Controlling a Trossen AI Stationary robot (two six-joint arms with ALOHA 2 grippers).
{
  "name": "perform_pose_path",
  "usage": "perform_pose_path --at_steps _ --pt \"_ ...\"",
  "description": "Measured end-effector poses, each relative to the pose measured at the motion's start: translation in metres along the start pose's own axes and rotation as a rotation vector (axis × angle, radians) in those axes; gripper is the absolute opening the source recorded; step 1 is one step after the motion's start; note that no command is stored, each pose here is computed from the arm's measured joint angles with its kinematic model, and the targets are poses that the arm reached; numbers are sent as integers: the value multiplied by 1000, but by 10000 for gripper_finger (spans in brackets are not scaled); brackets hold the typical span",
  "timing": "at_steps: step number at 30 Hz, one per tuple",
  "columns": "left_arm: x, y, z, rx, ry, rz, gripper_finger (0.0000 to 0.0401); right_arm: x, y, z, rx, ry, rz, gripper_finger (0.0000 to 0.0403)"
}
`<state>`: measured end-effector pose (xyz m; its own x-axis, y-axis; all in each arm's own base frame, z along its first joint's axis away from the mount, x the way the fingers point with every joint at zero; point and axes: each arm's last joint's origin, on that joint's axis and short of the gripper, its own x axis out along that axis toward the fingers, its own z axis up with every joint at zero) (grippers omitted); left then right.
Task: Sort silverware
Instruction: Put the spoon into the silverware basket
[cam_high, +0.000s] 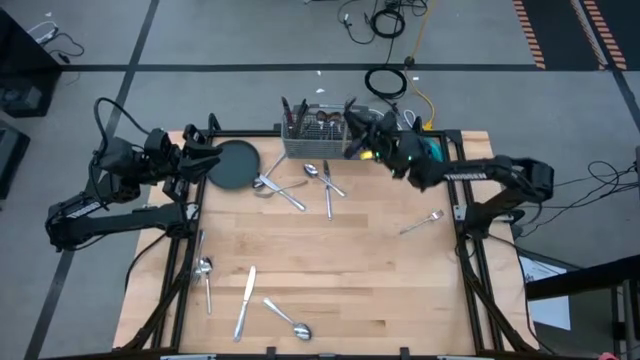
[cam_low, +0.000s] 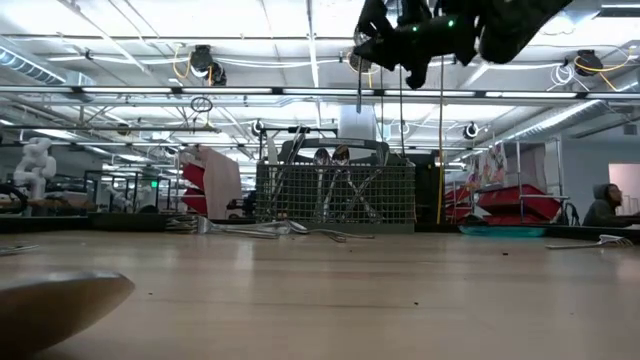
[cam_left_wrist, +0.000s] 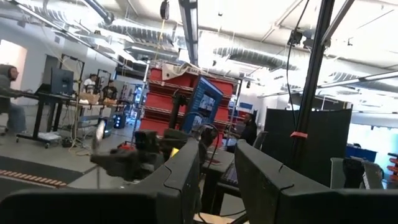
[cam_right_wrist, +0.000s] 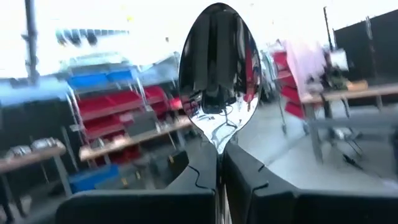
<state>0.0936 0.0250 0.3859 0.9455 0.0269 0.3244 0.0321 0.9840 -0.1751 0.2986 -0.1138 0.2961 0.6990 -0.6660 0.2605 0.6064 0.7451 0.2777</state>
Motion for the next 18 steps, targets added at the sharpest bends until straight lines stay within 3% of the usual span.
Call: perform_pose_path --at_steps 5,13,18 --pt "0 0 0 39 -2 8 109 32 -24 -7 -24 -36 10 0" --pt "0 0 0 46 -3 11 109 95 -30 -40 -52 -32 115 0" --pt "0 0 0 46 -2 12 109 110 -35 -62 0 -110 152 0"
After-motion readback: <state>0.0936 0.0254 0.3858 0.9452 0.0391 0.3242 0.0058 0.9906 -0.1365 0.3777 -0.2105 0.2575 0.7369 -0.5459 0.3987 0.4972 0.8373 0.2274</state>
